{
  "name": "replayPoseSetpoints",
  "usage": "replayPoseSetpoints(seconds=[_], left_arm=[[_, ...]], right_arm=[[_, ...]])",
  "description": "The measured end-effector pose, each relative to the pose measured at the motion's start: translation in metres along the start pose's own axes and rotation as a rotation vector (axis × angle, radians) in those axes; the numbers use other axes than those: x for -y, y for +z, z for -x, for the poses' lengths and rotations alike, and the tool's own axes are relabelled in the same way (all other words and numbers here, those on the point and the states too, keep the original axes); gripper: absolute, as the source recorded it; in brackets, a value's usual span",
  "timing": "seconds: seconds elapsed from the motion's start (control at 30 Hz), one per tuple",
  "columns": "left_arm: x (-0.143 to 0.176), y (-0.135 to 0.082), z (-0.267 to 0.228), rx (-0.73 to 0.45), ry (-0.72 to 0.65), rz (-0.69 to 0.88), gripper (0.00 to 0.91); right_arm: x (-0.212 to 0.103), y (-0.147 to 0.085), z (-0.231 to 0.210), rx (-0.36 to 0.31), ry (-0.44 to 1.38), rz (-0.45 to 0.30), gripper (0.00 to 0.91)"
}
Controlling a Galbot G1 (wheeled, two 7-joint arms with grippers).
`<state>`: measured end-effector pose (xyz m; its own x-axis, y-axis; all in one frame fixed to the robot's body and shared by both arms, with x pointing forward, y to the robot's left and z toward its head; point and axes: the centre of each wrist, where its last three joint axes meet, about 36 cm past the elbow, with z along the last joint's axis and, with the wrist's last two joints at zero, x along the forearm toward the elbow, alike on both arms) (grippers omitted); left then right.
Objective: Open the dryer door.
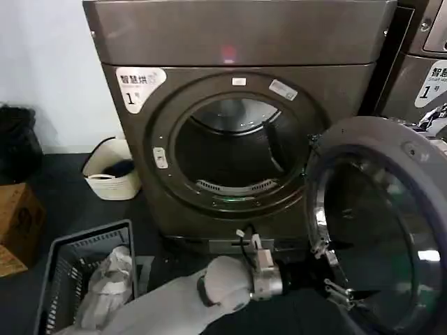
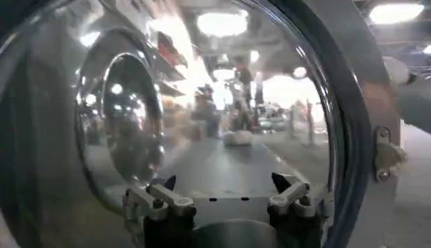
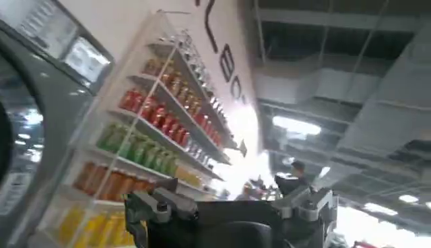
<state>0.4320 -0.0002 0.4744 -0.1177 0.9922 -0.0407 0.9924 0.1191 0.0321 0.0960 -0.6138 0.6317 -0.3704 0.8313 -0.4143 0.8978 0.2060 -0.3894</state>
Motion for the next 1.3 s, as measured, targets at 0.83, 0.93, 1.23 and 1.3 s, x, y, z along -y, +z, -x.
replayPoseSetpoints(seconds=[0.83, 0.93, 1.23, 1.3], left_arm=[[-0.014, 0.002, 0.082, 0.011, -0.007, -0.006, 0.907], [-0.016, 0.002, 0.088, 0.01, -0.018, -0.009, 0.907], [-0.021, 0.002, 0.109, 0.006, -0.018, 0.016, 0.907], [-0.023, 0.003, 0.113, 0.004, -0.021, 0.016, 0.907]], right_arm=[[0.067, -0.028, -0.015, 0.011, 0.199, -0.165, 0.907], [0.073, -0.029, -0.015, 0.011, 0.21, -0.173, 0.907], [0.088, -0.037, -0.016, 0.039, 0.231, -0.225, 0.907], [0.091, -0.038, -0.016, 0.042, 0.236, -0.231, 0.907]])
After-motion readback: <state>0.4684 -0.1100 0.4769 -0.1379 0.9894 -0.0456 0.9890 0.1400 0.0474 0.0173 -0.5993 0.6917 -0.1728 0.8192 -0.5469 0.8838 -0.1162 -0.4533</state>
